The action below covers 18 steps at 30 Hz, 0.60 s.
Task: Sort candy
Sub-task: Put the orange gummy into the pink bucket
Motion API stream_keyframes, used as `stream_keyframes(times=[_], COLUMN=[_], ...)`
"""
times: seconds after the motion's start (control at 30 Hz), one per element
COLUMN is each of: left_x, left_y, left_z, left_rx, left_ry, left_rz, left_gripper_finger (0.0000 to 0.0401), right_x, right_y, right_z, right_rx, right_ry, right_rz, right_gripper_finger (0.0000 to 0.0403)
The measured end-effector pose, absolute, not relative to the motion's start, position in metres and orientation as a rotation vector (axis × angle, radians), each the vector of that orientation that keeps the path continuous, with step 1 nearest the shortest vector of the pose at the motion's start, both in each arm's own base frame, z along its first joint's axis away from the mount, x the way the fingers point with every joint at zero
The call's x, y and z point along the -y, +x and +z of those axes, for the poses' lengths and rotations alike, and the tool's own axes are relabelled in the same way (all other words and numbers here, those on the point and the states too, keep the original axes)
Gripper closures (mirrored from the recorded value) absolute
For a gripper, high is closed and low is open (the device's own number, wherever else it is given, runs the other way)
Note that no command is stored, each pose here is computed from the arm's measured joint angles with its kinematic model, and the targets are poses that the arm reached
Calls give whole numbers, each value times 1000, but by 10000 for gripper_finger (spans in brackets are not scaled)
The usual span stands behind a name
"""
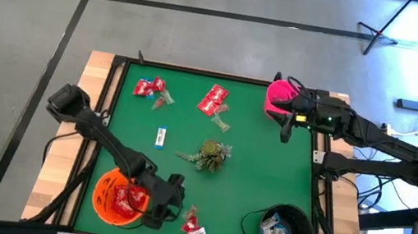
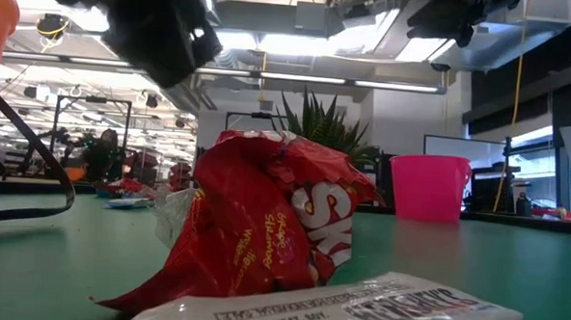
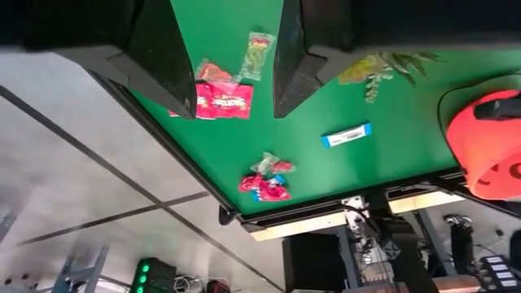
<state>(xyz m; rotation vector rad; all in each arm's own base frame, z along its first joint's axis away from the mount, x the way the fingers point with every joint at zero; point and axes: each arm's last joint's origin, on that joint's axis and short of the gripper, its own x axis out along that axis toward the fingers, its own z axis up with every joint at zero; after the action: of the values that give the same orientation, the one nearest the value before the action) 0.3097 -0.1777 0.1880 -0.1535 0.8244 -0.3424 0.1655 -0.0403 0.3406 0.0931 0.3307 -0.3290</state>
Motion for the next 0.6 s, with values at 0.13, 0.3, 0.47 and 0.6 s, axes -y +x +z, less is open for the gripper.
stream_keyframes(times=[0.13,0.3,0.47,0.6], left_x=[185,200,199,197], left_y=[321,342,354,360], left_z=[181,169,150,143], left_rx=[-813,-875,-1046,-1055], left_ry=[-85,28,95,95], left_rz=[-360,-387,-347,-331], left_gripper_finger=[229,229,229,229], right_x=[40,40,40,40], right_y=[165,165,165,165], right_z=[341,340,340,340], right_rx=[-332,-333,-335,-342], right_ry=[93,94,98,100], right_rz=[-329,-329,-321,-320], right_gripper_finger=[244,244,244,244])
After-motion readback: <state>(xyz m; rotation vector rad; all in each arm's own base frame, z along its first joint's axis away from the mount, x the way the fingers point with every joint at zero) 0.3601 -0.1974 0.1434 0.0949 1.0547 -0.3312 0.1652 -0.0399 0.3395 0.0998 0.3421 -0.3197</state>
